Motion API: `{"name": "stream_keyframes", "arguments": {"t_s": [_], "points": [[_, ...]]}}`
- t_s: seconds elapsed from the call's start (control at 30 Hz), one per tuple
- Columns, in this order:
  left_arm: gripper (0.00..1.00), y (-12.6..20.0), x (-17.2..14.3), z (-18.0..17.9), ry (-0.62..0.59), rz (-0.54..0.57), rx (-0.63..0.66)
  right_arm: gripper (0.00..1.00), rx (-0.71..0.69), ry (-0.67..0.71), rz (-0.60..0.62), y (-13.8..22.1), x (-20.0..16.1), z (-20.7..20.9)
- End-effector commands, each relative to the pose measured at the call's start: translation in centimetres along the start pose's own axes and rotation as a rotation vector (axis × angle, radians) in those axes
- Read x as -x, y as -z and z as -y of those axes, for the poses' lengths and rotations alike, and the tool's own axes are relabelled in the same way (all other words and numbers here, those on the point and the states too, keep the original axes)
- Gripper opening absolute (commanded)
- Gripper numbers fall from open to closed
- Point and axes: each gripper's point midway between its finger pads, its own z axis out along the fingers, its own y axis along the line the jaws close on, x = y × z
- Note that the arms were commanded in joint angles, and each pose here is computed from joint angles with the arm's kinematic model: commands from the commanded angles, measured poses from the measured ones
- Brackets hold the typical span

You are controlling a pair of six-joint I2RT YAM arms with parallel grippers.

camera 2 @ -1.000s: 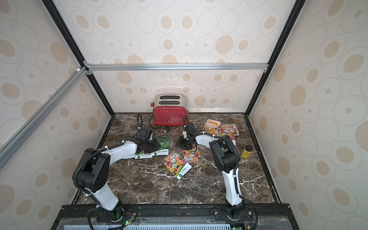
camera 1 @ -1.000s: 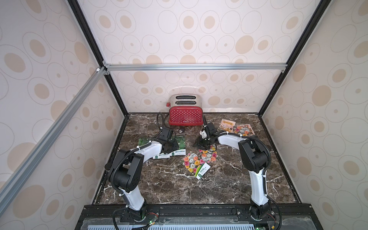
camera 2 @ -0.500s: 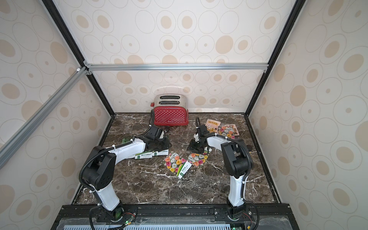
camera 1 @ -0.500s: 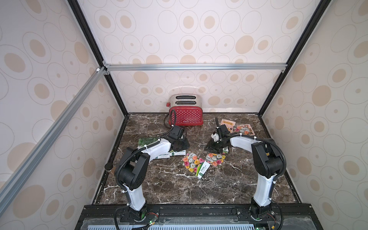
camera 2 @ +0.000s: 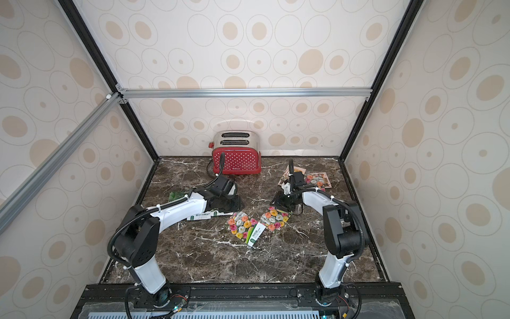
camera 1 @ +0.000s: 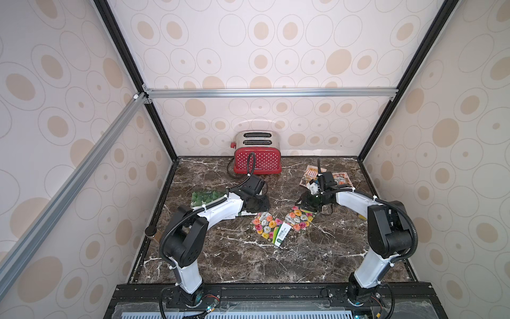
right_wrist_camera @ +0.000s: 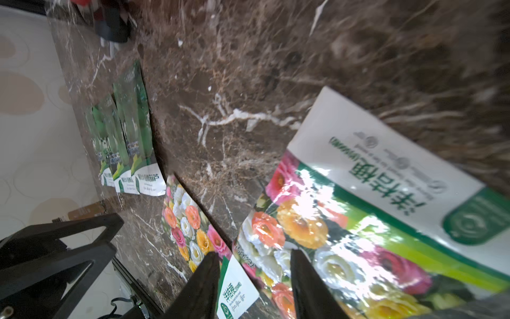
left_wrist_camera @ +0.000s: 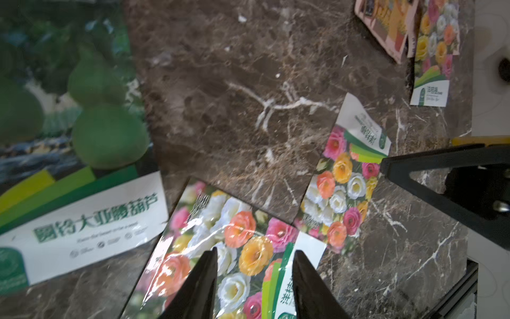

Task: Arrange the seed packets in a row
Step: Pick up the seed packet from the center of the board.

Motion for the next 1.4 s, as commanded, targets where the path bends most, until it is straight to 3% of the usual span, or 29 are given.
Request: {"name": "stream_keyframes", "arguments": {"t_s": [0.0, 0.2, 0.47, 0.83, 1.17, 1.37], "points": [[0.45, -1.0, 2.7, 2.0, -0.063, 0.017, -0.021, 0.46, 0.009, -0.013, 0.044, 1.4, 2.1, 0.6], [0.47, -3.0, 2.5, 2.4, -0.055, -0.044, -0.014, 0.46, -0.036, -0.033, 0.036, 2.3, 3.2, 2.5], [0.47, -6.4, -0.6, 6.5, -0.206, -0.147, -0.056, 0.49, -0.093, -0.082, 0.022, 2.7, -1.2, 5.1], [0.47, -7.6, -2.2, 6.5, -0.199, -0.172, -0.036, 0.51, -0.079, -0.116, 0.035, 3.4, -5.3, 6.5], [0.46, -4.0, -5.4, 4.5, -0.164, -0.198, 0.014, 0.51, -0.011, -0.109, 0.023, 3.2, -5.3, 5.5], [0.47, 1.7, -9.2, 0.6, -0.079, -0.201, 0.09, 0.52, 0.042, -0.047, -0.013, 2.8, -5.2, 4.0]]}}
